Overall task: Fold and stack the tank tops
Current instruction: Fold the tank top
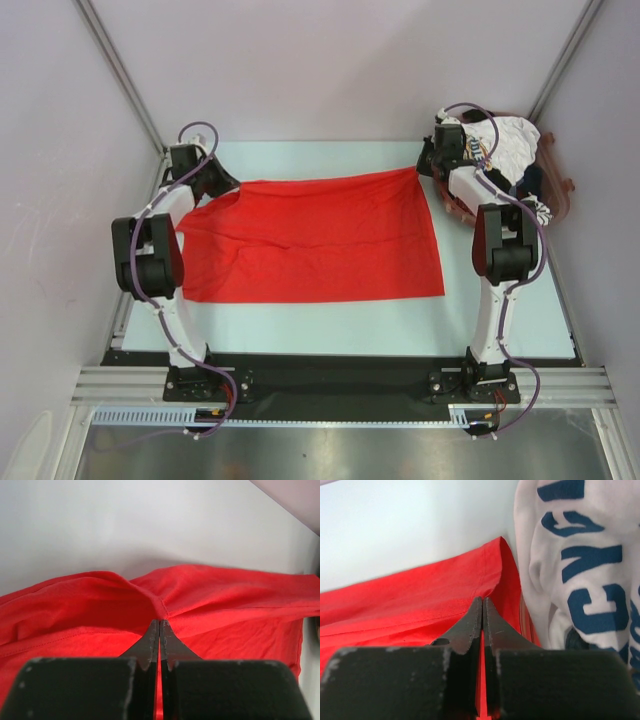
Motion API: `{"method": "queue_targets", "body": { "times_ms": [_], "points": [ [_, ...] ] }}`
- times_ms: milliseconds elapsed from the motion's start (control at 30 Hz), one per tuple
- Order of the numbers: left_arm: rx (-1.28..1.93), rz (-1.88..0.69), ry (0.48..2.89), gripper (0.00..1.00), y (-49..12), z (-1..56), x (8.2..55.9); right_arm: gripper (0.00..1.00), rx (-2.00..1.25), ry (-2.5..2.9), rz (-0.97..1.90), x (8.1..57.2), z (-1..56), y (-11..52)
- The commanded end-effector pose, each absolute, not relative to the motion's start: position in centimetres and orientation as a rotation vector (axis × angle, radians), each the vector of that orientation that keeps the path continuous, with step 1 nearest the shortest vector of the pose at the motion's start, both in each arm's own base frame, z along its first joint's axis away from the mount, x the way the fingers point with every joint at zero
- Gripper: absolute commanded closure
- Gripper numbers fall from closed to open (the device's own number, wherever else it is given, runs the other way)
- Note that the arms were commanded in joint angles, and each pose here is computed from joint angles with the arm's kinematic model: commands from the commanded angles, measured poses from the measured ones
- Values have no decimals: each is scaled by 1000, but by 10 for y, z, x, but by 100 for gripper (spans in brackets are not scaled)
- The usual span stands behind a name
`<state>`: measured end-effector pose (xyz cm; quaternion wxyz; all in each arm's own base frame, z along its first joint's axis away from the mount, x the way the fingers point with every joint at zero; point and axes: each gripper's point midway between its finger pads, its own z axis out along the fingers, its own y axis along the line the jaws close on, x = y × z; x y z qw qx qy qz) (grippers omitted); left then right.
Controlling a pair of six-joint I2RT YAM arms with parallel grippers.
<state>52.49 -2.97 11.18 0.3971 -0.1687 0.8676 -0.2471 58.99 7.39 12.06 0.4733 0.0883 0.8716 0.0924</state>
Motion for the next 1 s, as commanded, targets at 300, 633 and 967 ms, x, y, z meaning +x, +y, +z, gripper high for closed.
{"method": "queue_targets", "body": {
  "times_ms": [300, 633, 967],
  "points": [
    [-393, -638, 2065, 100, -30, 166, 513, 100, 205, 2016, 237, 578, 180, 78],
    [-404, -626, 2054, 100, -30, 169, 491, 100, 243, 2039, 242, 561, 175, 73],
    [-410, -621, 2049, 100, -31, 172, 480, 100, 263, 2040, 247, 554, 181, 70]
  ]
}}
